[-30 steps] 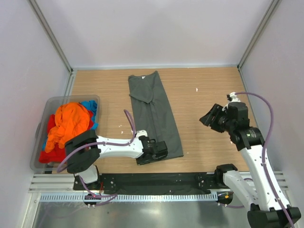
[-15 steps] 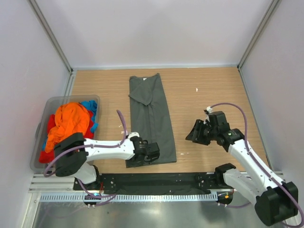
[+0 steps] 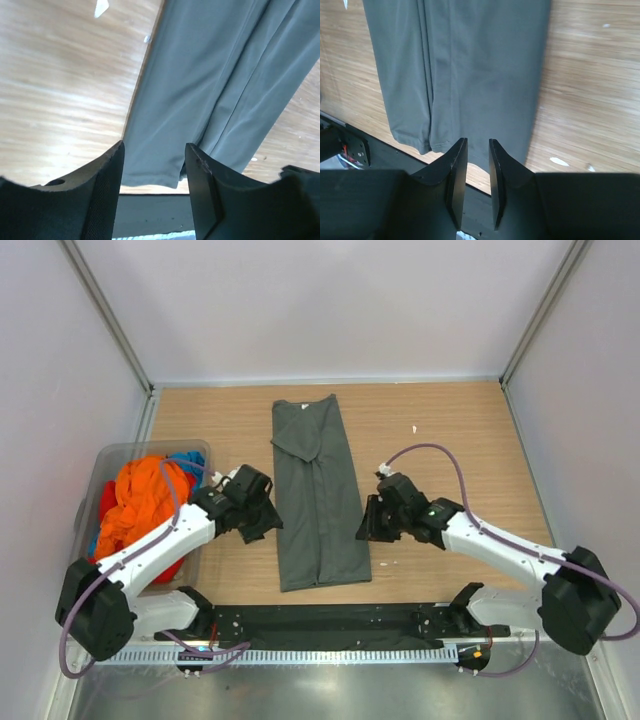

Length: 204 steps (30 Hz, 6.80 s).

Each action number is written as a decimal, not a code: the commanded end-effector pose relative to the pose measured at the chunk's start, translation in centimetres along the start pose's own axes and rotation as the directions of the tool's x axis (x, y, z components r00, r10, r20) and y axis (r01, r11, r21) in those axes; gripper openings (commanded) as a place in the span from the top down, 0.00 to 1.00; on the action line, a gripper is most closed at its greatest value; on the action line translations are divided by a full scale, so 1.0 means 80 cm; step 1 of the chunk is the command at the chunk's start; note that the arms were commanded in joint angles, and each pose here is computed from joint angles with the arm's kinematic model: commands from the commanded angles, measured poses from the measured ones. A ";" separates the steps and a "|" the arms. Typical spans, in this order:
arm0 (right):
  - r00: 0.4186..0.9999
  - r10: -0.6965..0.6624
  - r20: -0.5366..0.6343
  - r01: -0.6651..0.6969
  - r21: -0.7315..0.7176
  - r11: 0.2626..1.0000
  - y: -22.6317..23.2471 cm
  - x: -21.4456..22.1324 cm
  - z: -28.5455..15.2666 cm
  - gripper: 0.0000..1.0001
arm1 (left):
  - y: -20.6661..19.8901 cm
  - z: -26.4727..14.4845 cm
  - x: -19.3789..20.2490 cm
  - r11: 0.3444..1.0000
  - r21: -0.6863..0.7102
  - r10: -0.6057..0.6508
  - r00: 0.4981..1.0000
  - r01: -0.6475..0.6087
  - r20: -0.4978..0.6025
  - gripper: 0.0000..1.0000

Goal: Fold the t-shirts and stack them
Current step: Fold the tshirt

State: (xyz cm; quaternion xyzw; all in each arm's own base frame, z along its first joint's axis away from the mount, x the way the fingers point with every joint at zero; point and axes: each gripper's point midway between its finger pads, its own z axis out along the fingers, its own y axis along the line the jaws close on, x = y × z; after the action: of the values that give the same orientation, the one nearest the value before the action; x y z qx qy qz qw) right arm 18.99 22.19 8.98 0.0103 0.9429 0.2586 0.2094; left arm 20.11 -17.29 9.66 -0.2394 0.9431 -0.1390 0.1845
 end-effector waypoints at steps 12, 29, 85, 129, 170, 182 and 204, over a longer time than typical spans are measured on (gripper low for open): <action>0.999 -0.034 -0.011 0.035 0.049 0.998 0.043 0.025 0.069 0.72 | 0.042 0.062 0.018 0.990 -0.025 0.133 0.981 -0.138 -0.143 0.51; 1.000 -0.023 0.017 0.020 0.163 0.986 0.010 0.040 0.029 0.63 | 0.058 0.063 0.089 0.969 -0.092 0.211 0.963 -0.229 -0.167 0.48; 0.991 0.131 -0.028 -0.129 0.058 0.990 -0.036 0.108 0.021 0.99 | 0.093 0.041 0.151 0.996 -0.052 0.066 0.985 -0.075 -0.156 0.62; 0.998 -0.002 0.057 -0.003 0.097 0.995 0.006 0.044 0.020 0.99 | -0.003 0.036 0.090 0.996 0.046 0.088 0.986 -0.082 -0.142 1.00; 0.977 -0.162 0.141 0.123 0.255 0.959 0.005 -0.291 0.124 0.99 | -0.095 0.122 -0.228 1.000 0.019 0.009 1.000 -0.010 0.005 1.00; 0.962 -0.211 0.174 0.171 0.220 0.961 0.012 -0.332 0.141 0.99 | -0.101 0.145 -0.259 1.000 0.018 -0.016 1.000 0.016 0.004 1.00; 0.958 -0.194 0.212 0.149 0.209 0.966 0.014 -0.378 0.137 0.72 | -0.102 0.118 -0.307 1.000 -0.015 0.009 0.996 -0.007 0.093 0.71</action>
State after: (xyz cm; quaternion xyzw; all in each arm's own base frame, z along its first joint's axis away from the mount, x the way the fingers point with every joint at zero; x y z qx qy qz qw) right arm 49.61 25.08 7.84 -0.0248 0.9460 0.1374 0.2924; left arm 47.19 -14.73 6.72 -0.2501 0.9424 -0.1247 0.1838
